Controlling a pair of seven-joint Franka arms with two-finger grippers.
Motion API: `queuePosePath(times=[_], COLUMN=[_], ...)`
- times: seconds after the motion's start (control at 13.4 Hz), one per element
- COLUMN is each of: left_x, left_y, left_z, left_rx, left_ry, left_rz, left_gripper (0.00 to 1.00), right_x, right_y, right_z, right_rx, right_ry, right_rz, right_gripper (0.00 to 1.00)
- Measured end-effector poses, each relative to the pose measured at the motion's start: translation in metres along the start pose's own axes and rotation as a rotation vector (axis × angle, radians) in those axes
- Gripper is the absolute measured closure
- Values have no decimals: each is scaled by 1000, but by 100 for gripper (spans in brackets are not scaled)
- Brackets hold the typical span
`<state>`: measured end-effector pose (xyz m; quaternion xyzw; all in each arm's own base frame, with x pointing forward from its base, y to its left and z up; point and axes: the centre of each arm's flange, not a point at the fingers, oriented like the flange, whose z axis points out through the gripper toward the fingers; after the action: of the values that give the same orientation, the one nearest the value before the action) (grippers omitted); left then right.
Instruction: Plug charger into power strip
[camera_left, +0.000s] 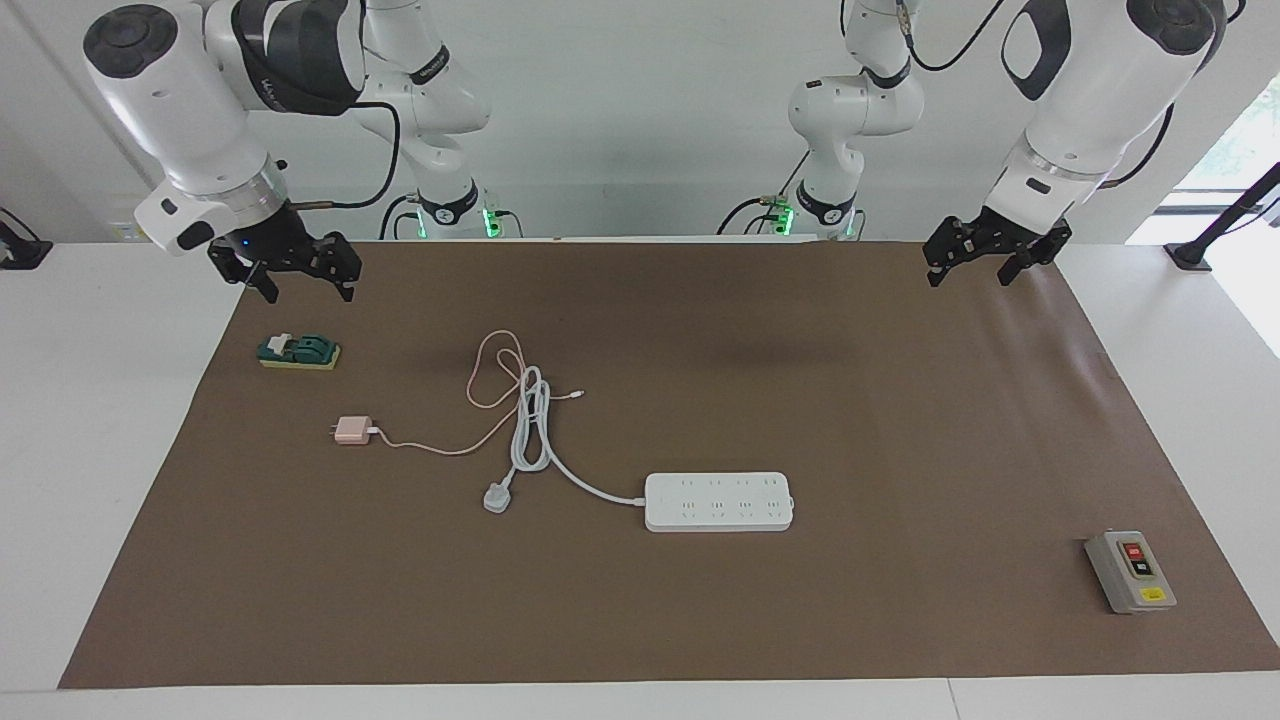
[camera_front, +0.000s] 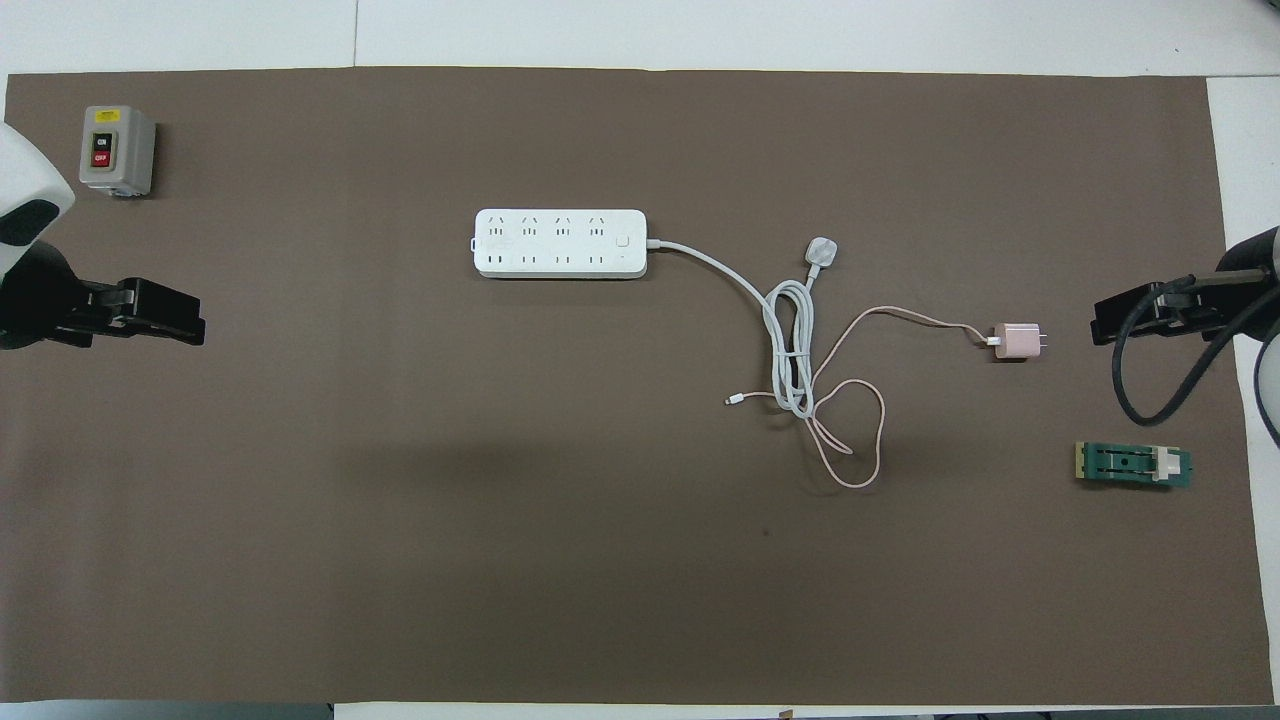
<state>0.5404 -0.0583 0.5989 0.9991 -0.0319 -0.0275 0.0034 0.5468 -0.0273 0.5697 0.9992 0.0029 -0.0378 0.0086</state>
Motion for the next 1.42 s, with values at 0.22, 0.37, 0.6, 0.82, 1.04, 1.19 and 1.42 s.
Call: queuePosePath(times=[0.22,0.37,0.6,0.82,1.04,1.19,1.42], left_x=[0,0,0,0,0,-1,0], left_y=[0,0,0,1,5,10,8], left_z=[0,0,0,0,0,0,-1], left_rx=[0,0,0,0,1,1,18], left_ry=[1,1,0,0,0,0,5], left_rz=[1,1,1,1,6,6,5], left_gripper=[0,0,0,0,0,0,0], right_x=[0,0,0,-1,-1,-1,-1], right_y=[0,1,7,12,15,19,27], right_z=[0,0,0,-1,0,2,3], right_rx=[0,0,1,2,2,3,28], right_ry=[1,0,0,1,1,-3,-7], right_rz=[0,2,12,23,28,53,333], right_gripper=[0,0,0,0,0,0,0])
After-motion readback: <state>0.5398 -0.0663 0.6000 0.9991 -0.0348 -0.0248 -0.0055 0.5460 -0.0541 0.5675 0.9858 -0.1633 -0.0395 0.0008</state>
